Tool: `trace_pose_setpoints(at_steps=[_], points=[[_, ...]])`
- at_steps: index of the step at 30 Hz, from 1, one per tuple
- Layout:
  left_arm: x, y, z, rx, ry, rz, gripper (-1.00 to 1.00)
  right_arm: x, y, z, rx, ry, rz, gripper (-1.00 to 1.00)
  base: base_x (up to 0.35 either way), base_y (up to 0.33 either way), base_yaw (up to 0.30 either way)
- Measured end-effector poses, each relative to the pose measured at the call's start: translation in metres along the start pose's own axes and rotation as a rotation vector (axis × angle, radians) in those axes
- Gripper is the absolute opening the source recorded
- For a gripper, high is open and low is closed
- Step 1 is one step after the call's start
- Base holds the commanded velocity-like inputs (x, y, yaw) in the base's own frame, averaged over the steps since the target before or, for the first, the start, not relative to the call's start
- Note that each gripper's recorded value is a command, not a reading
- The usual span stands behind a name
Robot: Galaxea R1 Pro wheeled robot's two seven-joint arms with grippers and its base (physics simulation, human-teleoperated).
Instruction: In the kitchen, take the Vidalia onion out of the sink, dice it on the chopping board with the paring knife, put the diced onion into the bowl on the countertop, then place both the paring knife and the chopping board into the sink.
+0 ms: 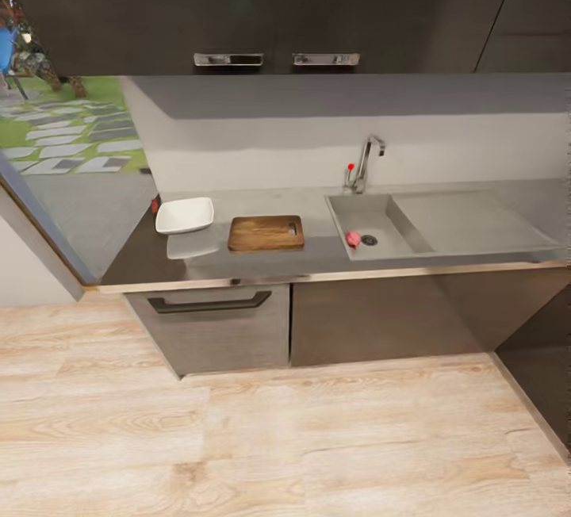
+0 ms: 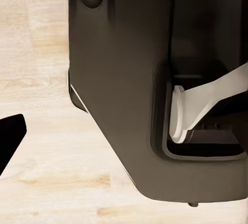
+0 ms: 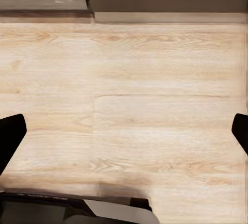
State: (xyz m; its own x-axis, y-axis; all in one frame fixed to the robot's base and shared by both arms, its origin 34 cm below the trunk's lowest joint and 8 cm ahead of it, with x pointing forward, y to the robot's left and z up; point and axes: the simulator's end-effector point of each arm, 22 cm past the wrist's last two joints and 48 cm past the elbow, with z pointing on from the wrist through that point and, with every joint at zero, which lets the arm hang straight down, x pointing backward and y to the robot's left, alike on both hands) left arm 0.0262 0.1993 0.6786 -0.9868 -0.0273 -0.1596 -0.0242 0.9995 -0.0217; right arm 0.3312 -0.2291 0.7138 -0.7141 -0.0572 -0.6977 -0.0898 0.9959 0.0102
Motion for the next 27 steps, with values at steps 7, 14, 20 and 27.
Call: trace_pose_setpoints(at_steps=[7, 14, 20, 27], points=[[-0.003, 0.000, 0.001, -0.001, -0.011, -0.001, 1.00, -0.003, 0.000, 0.000, 0.000, -0.009, 0.000, 1.00, 0.003, -0.326, 0.000], [-0.007, 0.001, 0.003, -0.001, -0.023, -0.001, 1.00, -0.007, 0.000, 0.001, 0.001, -0.020, -0.001, 1.00, 0.000, -0.329, 0.000], [-0.010, 0.001, 0.004, -0.001, -0.032, -0.001, 1.00, -0.010, 0.000, 0.001, 0.001, -0.028, -0.002, 1.00, 0.000, -0.330, 0.000], [-0.014, 0.001, 0.006, -0.001, -0.043, -0.001, 1.00, -0.008, 0.001, 0.000, 0.000, -0.026, 0.001, 1.00, 0.000, -0.333, 0.000]])
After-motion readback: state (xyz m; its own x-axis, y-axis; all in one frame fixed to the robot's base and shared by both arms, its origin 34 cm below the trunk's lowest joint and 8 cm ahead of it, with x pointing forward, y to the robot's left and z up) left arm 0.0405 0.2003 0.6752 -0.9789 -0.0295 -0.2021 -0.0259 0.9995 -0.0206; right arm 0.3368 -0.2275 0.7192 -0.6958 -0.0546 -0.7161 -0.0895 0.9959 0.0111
